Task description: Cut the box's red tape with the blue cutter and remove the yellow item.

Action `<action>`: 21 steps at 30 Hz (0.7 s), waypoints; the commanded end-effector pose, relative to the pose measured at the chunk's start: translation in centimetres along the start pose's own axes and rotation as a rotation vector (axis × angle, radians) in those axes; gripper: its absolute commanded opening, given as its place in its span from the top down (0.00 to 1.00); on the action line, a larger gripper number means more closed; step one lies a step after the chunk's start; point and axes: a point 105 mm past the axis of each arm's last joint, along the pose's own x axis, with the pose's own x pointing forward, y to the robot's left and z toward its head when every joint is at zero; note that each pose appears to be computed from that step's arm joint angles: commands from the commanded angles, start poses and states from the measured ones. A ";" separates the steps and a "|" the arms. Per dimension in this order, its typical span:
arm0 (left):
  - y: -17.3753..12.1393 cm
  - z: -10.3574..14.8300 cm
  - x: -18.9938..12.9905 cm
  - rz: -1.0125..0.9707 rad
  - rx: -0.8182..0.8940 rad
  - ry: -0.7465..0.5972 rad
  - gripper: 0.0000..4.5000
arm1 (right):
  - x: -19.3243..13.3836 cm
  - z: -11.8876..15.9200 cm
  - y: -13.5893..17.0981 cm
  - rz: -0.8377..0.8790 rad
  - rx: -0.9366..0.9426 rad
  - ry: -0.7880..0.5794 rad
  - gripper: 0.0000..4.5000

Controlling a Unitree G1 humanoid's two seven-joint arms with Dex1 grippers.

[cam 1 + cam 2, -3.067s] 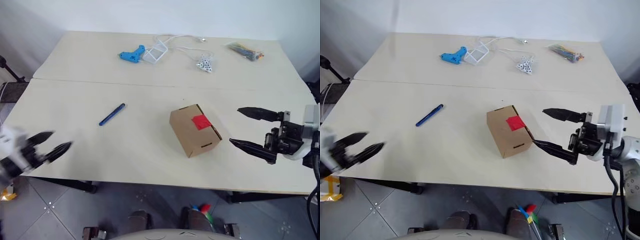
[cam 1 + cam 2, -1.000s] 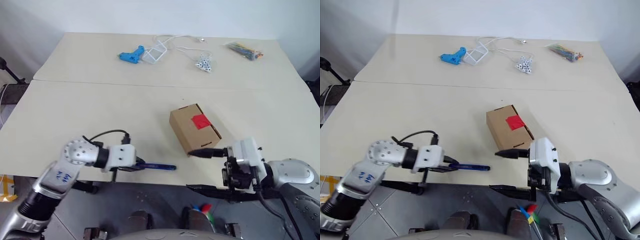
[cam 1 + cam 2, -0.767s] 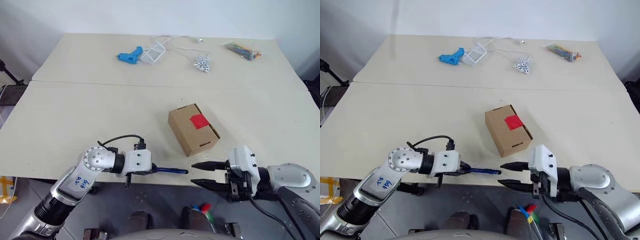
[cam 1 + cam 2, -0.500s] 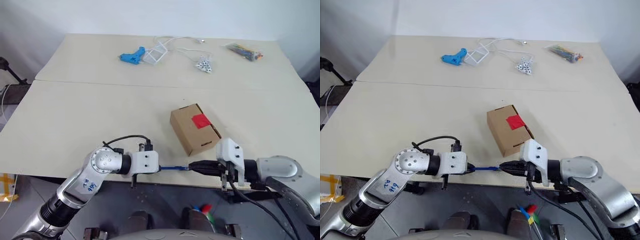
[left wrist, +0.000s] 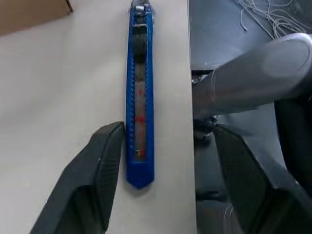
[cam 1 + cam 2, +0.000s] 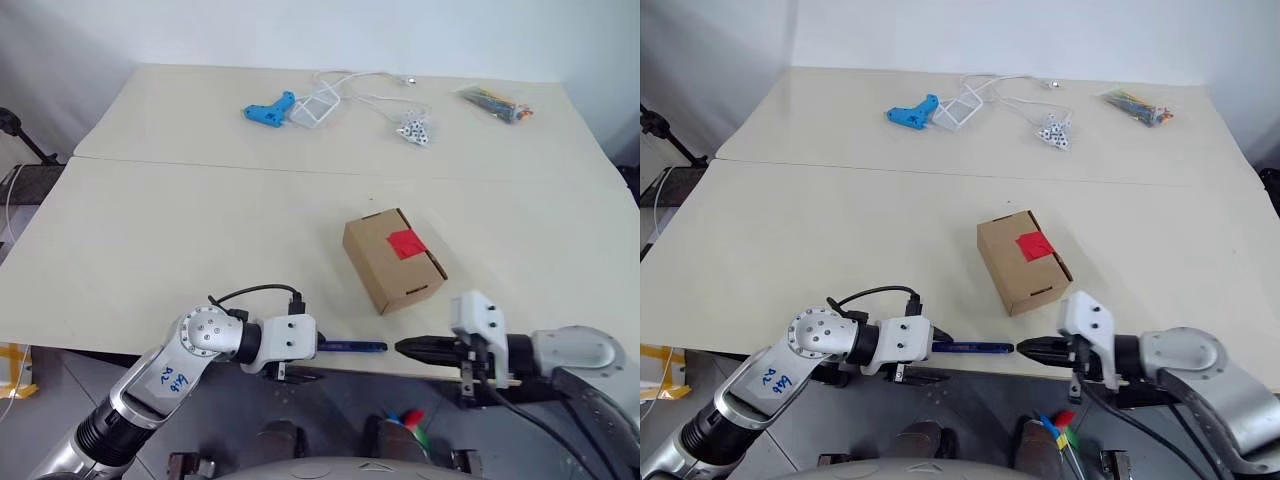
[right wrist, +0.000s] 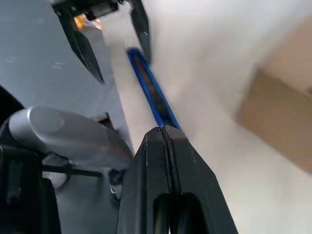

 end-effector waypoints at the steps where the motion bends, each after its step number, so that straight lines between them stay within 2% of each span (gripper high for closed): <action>1: 0.8 -0.1 -0.3 0.041 -0.032 -0.012 0.35 | -0.6 0.9 0.6 0.019 -0.026 -0.031 1.00; 9: 1.5 -1.1 -0.2 0.064 -0.145 0.016 0.35 | -0.3 1.3 1.1 0.025 -0.019 -0.063 1.00; 16: 0.4 -2.3 -0.2 0.033 -0.109 0.083 0.35 | -0.3 1.4 0.9 0.016 -0.026 -0.069 1.00; 17: 0.4 -2.5 -0.1 0.047 -0.114 0.090 0.44 | -0.2 1.4 0.9 0.016 -0.026 -0.070 1.00; 21: 0.1 -3.0 0.3 0.061 -0.128 0.110 0.66 | 0.0 1.6 0.9 0.017 -0.027 -0.077 1.00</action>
